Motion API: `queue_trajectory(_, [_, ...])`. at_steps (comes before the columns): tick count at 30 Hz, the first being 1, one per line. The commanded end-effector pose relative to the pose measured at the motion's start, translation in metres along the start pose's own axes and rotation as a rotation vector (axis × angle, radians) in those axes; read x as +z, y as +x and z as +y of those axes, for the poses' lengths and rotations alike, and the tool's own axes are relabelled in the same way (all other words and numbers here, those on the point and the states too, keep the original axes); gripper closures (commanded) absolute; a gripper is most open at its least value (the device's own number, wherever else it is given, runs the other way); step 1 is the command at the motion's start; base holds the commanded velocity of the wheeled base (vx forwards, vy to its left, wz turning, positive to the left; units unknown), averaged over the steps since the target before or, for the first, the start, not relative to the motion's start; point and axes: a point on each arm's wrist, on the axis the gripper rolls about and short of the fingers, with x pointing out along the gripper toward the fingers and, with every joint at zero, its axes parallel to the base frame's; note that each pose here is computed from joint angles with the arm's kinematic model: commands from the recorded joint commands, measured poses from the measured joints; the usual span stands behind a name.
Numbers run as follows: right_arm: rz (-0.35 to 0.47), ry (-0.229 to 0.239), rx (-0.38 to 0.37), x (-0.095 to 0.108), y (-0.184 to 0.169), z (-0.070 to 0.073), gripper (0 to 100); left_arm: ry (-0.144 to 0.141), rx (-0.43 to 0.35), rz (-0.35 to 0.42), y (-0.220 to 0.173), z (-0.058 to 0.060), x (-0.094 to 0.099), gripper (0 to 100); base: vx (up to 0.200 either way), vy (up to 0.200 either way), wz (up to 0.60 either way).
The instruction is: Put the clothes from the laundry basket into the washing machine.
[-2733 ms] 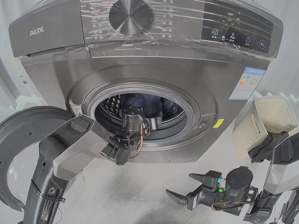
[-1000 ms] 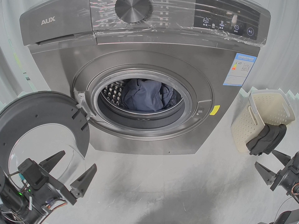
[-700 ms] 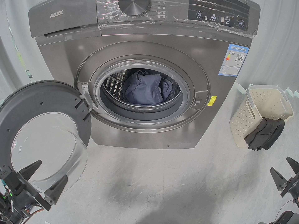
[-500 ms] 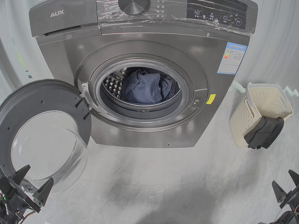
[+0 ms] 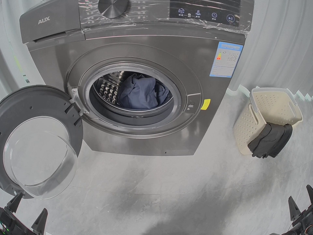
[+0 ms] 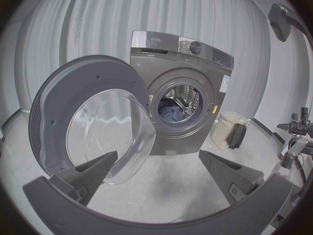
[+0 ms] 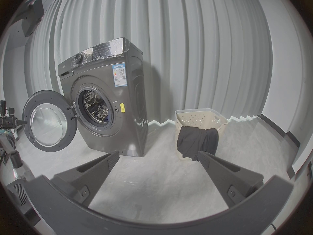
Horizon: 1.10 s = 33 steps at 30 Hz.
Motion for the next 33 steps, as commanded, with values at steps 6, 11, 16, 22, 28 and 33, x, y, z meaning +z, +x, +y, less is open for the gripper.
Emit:
queue_trajectory(6, [-0.015,-0.009,-0.009,-0.0053,-0.0015,0.0003,0,0.042,0.114,-0.104,-0.0096,-0.0034,-0.0090,0,0.000,-0.200,0.00])
queue_trajectory(11, [-0.015,-0.012,-0.008,-0.0053,-0.0015,0.0003,0,0.052,0.158,-0.042,-0.0117,-0.0020,-0.0177,0,0.000,-0.200,0.00])
queue_trajectory(16, [-0.015,-0.011,-0.006,-0.0053,-0.0015,0.0004,0,0.046,0.142,-0.056,-0.0115,-0.0022,-0.0173,0,0.000,-0.200,0.00])
queue_trajectory(22, [-0.014,-0.011,-0.005,-0.0053,-0.0014,0.0005,0,0.041,0.145,-0.058,-0.0115,-0.0022,-0.0172,0,0.000,-0.200,0.00])
queue_trajectory(28, [-0.014,-0.012,-0.005,-0.0053,-0.0014,0.0005,0,0.047,0.150,-0.058,-0.0115,-0.0021,-0.0172,0,0.000,-0.200,0.00])
queue_trajectory(33, [-0.014,-0.012,-0.005,-0.0053,-0.0014,0.0005,0,0.047,0.150,-0.058,-0.0115,-0.0021,-0.0172,0,0.000,-0.200,0.00])
